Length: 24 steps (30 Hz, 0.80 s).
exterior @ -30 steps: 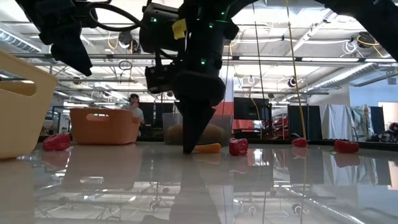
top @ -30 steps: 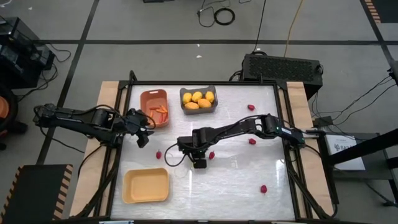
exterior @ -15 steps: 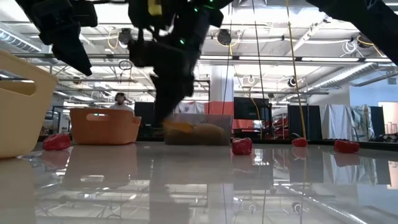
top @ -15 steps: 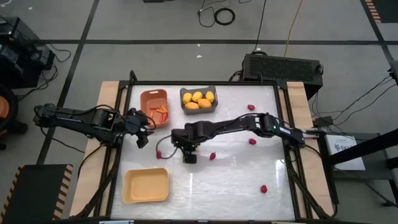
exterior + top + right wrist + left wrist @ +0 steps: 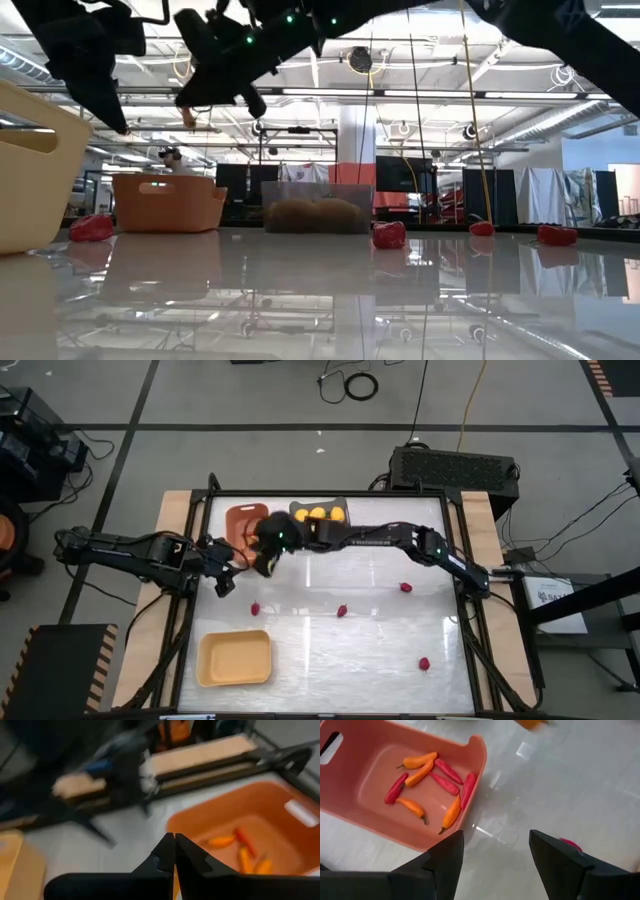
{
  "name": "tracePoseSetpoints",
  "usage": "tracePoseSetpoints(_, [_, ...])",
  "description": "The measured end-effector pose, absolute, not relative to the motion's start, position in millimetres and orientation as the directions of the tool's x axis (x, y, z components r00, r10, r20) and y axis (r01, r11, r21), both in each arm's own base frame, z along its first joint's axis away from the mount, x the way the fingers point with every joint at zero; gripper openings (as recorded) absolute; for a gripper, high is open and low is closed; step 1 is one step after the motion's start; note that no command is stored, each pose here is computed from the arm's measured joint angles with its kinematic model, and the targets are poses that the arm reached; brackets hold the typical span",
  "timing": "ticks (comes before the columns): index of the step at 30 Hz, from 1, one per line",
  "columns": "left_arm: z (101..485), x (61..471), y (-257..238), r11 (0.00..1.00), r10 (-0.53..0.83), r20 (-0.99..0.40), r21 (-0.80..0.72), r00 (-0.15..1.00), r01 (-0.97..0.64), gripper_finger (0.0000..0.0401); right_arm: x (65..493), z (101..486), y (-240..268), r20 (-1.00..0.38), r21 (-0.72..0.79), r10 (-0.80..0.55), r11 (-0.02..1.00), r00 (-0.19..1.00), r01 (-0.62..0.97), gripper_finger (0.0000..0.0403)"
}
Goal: Sort produce into baskets
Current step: Put the yellow chili pepper into the orange bin
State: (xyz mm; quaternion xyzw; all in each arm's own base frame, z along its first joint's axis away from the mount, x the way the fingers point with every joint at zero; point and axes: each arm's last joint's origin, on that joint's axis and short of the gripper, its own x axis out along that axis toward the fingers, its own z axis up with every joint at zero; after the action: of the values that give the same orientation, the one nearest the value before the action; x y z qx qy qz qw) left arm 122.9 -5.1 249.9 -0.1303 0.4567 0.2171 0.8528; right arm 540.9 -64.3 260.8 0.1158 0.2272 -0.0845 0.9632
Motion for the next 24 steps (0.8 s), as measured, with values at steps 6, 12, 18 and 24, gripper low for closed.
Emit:
tracePoseSetpoints(6, [249,121,-5,0.864,0.254,-0.845,-0.021,0.471,-0.503,0.0233,540,270,-103,-0.35,0.211,-0.182,0.94,0.919,0.267,0.0])
tracePoseSetpoints(12, [249,121,-5,0.864,0.253,-0.844,-0.022,0.473,-0.503,0.0233,544,264,-130,-0.261,0.321,-0.229,0.895,0.938,0.308,0.0])
tracePoseSetpoints(18, [249,121,-5,0.864,0.253,-0.844,-0.023,0.474,-0.503,0.0233,553,232,-137,-0.28,0.405,-0.233,0.851,0.931,0.335,0.0008])
tracePoseSetpoints(24, [249,121,-5,0.865,0.248,-0.845,-0.026,0.474,-0.501,0.0233,556,214,-136,-0.327,0.421,-0.221,0.837,0.919,0.351,0.0045])
